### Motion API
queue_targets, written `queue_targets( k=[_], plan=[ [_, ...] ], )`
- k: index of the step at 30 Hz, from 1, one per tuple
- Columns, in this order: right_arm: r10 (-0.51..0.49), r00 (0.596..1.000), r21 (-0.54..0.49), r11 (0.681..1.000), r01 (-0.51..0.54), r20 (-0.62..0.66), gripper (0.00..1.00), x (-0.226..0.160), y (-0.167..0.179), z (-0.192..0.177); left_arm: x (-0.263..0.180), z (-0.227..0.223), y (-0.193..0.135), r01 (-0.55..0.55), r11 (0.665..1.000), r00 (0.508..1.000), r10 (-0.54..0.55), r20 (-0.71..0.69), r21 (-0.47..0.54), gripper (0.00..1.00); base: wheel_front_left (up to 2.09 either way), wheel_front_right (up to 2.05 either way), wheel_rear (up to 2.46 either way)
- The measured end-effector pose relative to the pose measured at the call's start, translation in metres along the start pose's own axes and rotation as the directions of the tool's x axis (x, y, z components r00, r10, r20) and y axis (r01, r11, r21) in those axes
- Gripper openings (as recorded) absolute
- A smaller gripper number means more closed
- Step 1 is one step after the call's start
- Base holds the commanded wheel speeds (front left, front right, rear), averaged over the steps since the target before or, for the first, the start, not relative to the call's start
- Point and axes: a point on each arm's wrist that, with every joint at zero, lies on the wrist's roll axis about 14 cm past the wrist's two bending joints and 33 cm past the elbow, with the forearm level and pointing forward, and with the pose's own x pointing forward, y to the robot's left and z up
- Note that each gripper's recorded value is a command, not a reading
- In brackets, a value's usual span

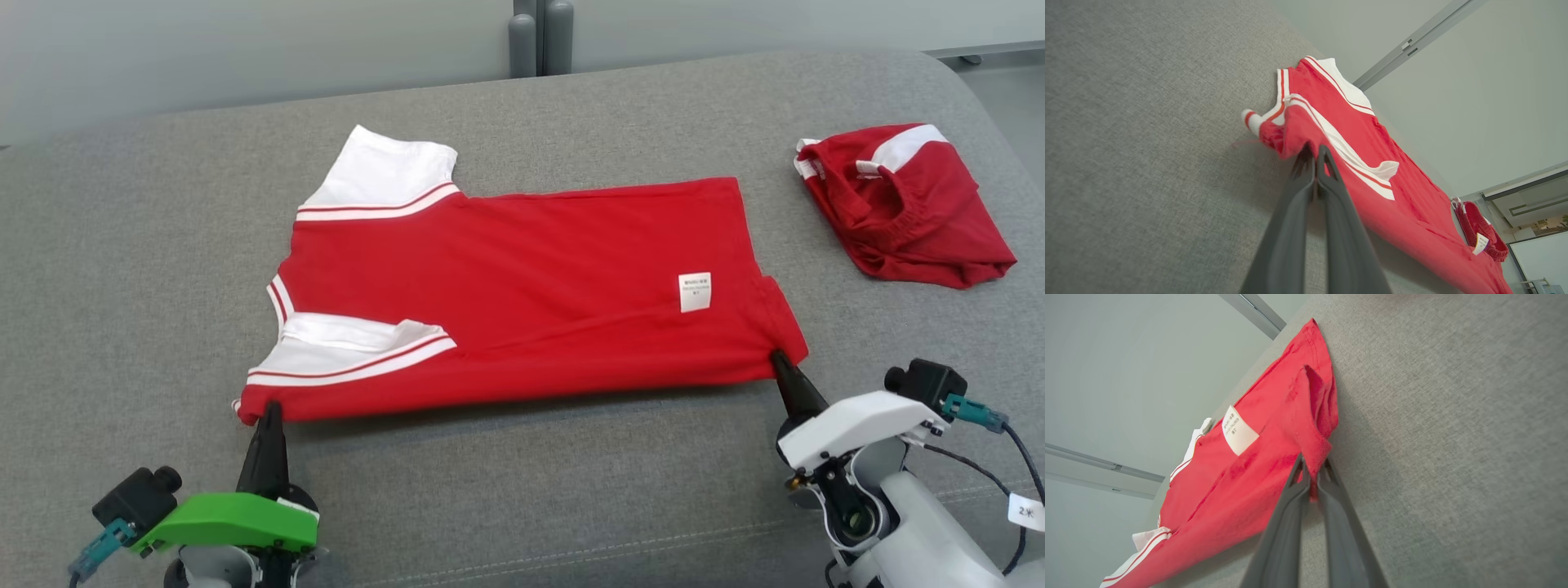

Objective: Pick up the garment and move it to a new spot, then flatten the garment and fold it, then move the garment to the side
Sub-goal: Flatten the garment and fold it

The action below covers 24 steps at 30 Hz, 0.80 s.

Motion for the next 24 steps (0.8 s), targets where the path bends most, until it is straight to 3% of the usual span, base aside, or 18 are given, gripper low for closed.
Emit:
queue_targets(
  k=[13, 19, 20, 21, 22, 23, 24],
  plan=[
    [-0.047, 0.999, 0.024, 0.999, 0.047, -0.021, 0.00, -0.026, -0.024, -0.013, -0.029, -0.026, 0.018, -0.069, 0.997, 0.995, 0.070, -0.072, 0.019, 0.00, 0.00, 0.00, 0.00],
    [-0.055, 0.997, 0.016, 0.998, 0.056, -0.054, 0.00, -0.029, -0.026, -0.021, -0.032, -0.031, 0.021, -0.082, 0.993, 0.991, 0.090, -0.095, 0.081, 0.00, 0.00, 0.00, 0.00],
    [-0.053, 0.997, 0.014, 0.998, 0.054, -0.054, 0.05, -0.029, -0.026, -0.021, -0.032, -0.032, 0.022, -0.087, 0.993, 0.991, 0.095, -0.097, 0.083, 0.02, 0.00, 0.00, 0.00],
    [-0.053, 0.997, 0.014, 0.998, 0.054, -0.054, 0.24, -0.029, -0.026, -0.021, -0.032, -0.032, 0.022, -0.087, 0.993, 0.991, 0.095, -0.097, 0.083, 0.22, 0.00, 0.00, 0.00],
    [-0.051, 0.997, 0.012, 0.999, 0.052, -0.055, 0.24, -0.029, -0.025, -0.022, -0.032, -0.032, 0.023, -0.094, 0.992, 0.990, 0.102, -0.100, 0.086, 0.22, 0.00, 0.00, 0.00],
    [-0.052, 0.997, 0.013, 0.999, 0.053, -0.060, 0.36, -0.029, -0.025, -0.023, -0.031, -0.032, 0.023, -0.093, 0.992, 0.990, 0.102, -0.102, 0.089, 0.35, 0.00, 0.00, 0.00],
    [-0.053, 0.996, 0.014, 0.998, 0.054, -0.066, 0.66, -0.030, -0.025, -0.024, -0.031, -0.033, 0.023, -0.095, 0.991, 0.989, 0.105, -0.107, 0.093, 0.45, 0.00, 0.00, 0.00]
  ],
)
